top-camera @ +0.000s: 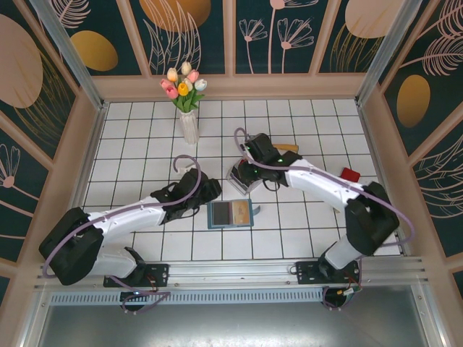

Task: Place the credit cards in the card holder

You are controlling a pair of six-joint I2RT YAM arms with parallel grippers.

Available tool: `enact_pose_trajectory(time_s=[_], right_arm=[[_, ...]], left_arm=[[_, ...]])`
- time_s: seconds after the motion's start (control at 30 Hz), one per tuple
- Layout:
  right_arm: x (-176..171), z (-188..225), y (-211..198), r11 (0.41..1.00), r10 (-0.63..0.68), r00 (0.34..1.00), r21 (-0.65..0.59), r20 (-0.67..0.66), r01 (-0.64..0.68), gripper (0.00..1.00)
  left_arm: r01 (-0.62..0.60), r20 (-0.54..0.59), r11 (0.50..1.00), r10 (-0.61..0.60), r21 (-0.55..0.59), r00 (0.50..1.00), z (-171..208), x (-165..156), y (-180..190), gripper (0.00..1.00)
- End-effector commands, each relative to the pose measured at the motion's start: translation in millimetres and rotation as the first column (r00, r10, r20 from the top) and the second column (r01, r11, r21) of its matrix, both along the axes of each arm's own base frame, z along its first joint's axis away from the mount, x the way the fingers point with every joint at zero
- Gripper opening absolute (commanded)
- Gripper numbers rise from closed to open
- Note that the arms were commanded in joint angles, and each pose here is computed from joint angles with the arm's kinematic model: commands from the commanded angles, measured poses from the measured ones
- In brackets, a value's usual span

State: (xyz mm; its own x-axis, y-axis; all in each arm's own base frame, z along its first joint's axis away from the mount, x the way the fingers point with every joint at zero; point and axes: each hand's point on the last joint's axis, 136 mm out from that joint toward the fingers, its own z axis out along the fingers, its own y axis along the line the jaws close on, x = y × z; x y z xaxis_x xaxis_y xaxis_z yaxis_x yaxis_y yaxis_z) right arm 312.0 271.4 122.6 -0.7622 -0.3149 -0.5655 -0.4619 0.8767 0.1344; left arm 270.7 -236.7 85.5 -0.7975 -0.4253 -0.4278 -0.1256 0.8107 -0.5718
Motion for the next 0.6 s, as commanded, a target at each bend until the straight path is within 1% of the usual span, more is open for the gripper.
enact_pose_trajectory(time_s=[0.0,0.1,0.2,0.33,0.4,0.57], right_arm=[[9,-10,1,0.993,0.039,0.999,-0.112,0.016,-0.037,0.33],[15,-22,7,0.981,0.062,0.998,-0.183,0.023,-0.056,0.32],[19,-31,10,0.968,0.079,0.996,-0.242,0.034,-0.069,0.33],[23,-44,6,0.948,0.074,0.996,-0.314,0.045,-0.056,0.37],[22,-51,7,0.939,0.087,0.995,-0.337,0.042,-0.068,0.37],[27,-61,-1,0.908,0.077,0.994,-0.418,0.074,-0.039,0.38]], left_arm=[[0.009,-0.009,0.999,-0.010,-0.043,1.000,-1,1,-2,0.59],[0.001,-0.022,0.998,-0.002,-0.056,1.000,-6,2,-2,0.60],[-0.001,-0.032,0.998,-0.001,-0.060,0.999,-10,1,-2,0.61],[0.000,-0.041,0.998,-0.003,-0.059,0.999,-13,1,-2,0.61],[0.000,-0.043,0.998,-0.003,-0.057,0.999,-14,0,-2,0.61],[0.000,-0.044,0.999,-0.002,-0.052,0.999,-14,0,-1,0.62]])
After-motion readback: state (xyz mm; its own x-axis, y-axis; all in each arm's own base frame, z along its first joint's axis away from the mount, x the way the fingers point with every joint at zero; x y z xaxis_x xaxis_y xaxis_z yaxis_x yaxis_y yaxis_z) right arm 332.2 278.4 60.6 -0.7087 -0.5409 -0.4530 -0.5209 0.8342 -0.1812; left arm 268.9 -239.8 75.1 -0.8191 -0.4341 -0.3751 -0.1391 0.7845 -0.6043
